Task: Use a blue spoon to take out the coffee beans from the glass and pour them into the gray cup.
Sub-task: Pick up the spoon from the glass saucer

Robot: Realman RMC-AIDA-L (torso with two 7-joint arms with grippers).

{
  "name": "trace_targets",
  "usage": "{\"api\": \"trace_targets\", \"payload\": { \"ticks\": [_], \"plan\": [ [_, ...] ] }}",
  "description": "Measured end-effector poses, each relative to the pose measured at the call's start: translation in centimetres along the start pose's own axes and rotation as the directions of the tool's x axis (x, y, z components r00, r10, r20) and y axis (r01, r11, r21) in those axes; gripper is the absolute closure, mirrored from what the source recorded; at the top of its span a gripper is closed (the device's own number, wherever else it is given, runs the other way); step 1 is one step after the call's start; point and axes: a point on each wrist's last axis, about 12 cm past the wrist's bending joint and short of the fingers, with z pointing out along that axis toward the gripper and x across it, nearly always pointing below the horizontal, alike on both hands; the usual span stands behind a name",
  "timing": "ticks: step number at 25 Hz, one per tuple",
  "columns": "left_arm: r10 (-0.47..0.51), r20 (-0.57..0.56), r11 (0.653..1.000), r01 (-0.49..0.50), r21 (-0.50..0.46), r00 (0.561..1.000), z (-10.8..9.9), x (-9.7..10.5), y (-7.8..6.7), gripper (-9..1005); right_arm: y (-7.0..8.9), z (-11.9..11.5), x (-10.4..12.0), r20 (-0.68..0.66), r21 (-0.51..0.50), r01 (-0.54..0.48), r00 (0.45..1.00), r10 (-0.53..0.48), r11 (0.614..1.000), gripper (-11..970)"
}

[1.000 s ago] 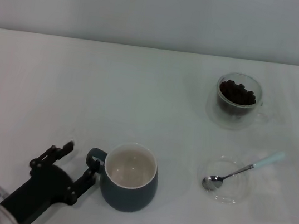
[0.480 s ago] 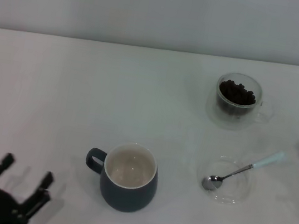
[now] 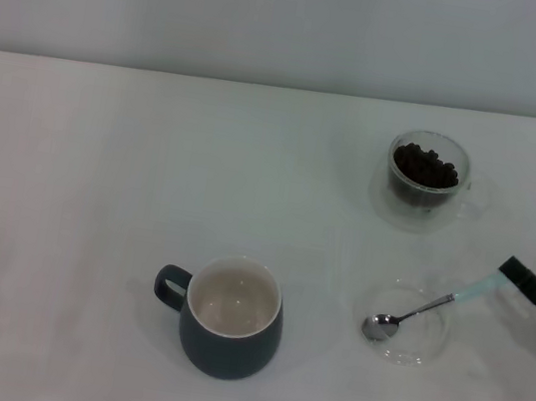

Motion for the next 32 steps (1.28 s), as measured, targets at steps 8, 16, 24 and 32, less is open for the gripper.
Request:
{"api": "trace_targets", "payload": {
  "ticks": [8, 16, 24, 32],
  "plan": [
    [0.006, -0.013, 0.999, -0.007, -0.044, 1.0, 0.7, 0.1, 0.8, 117, 0.6, 1.5, 1.1, -0.035, 0.004, 0.002, 0.999, -0.001, 1.0, 90],
    [0.008, -0.031, 1.0, -0.009, -0.026, 0.999, 1.5, 0.3, 0.7, 116, 1.0, 2.1, 1.2, -0.053, -0.01, 0.009, 0.999, -0.01, 1.0, 90],
    [0.003, -0.029, 1.0, -0.004, -0.023, 1.0, 1.7, 0.3, 0.6, 117, 0.9, 2.1, 1.4, -0.055, 0.0, -0.001, 0.998, 0.001, 1.0, 252],
    [0.002, -0.027, 1.0, -0.002, -0.011, 1.0, 2.1, 0.3, 0.5, 117, 1.2, 2.3, 1.4, -0.062, -0.02, 0.004, 0.998, -0.005, 1.0, 666]
  ]
}}
